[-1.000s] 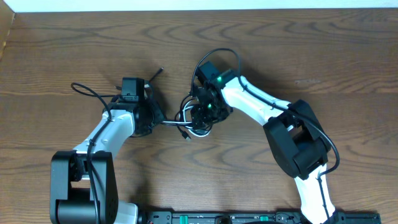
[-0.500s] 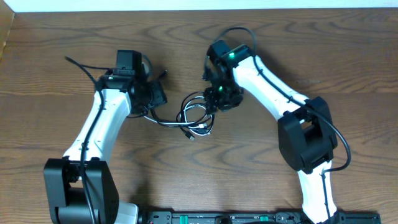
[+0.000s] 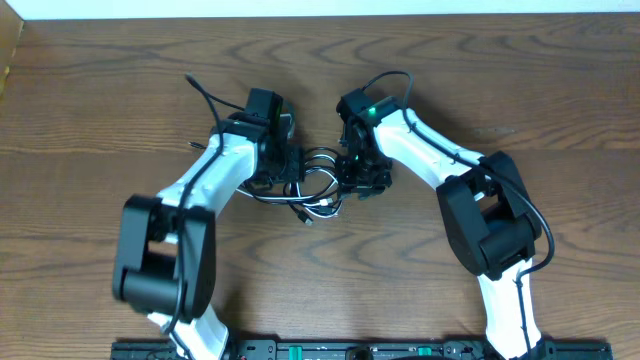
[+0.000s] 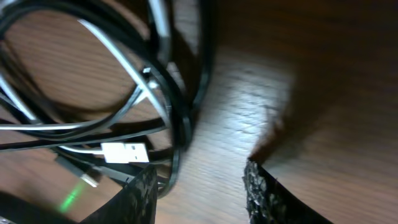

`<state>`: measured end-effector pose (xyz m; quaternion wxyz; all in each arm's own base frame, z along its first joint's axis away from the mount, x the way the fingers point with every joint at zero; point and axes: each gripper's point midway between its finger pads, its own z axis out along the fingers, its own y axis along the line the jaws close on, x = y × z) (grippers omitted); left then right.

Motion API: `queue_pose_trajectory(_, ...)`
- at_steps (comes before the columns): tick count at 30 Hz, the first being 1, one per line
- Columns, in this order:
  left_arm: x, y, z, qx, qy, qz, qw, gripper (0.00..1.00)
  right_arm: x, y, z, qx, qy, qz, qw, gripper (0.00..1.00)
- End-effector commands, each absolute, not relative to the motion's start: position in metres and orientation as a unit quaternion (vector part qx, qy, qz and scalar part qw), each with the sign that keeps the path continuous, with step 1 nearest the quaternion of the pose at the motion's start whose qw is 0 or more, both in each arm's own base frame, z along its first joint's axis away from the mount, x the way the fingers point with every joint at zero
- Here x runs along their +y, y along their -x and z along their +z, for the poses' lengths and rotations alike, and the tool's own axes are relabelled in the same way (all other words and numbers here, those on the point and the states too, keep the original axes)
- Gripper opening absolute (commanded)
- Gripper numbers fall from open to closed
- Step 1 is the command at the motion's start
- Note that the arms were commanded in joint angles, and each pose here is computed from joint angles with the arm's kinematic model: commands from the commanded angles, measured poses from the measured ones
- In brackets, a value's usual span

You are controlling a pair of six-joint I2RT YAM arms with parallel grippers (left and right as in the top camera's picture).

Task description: Untangle cables

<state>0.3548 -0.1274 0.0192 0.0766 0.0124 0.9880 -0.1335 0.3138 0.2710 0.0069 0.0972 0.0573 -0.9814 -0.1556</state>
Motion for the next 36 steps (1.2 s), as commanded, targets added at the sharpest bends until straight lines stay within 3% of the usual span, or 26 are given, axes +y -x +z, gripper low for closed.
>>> queue_pose_trajectory(1,-0.127,-0.357,0.005,0.989,-0.021,-0.129,0.067,0.58,0.270,-0.317,-0.002,-0.987,-0.039,-0.134,0.083,0.38)
queue_pose_trajectory(3,-0.127,-0.357,0.001,0.989,-0.021,-0.128,0.066,0.54,0.264,-0.322,-0.005,-0.991,-0.033,-0.107,0.066,0.30)
queue_pose_trajectory(7,-0.124,-0.359,0.001,0.990,-0.019,-0.123,0.069,0.19,0.262,-0.325,-0.008,-0.995,-0.045,-0.074,0.042,0.25)
queue_pose_trajectory(9,-0.117,-0.362,0.000,0.992,-0.009,-0.104,0.074,0.10,0.266,-0.324,-0.008,-0.995,-0.051,-0.072,0.037,0.26)
queue_pose_trajectory(20,-0.062,-0.362,-0.005,0.988,0.136,-0.042,0.061,0.08,0.285,-0.336,-0.007,-0.993,-0.064,-0.097,0.001,0.31)
queue_pose_trajectory(29,-0.067,-0.361,-0.004,0.985,0.143,-0.076,0.052,0.11,0.288,-0.340,-0.006,-0.993,-0.067,-0.100,-0.009,0.35)
queue_pose_trajectory(36,-0.067,-0.361,-0.004,0.985,0.143,-0.077,0.052,0.13,0.258,-0.342,-0.010,-0.997,-0.065,-0.015,-0.026,0.36)
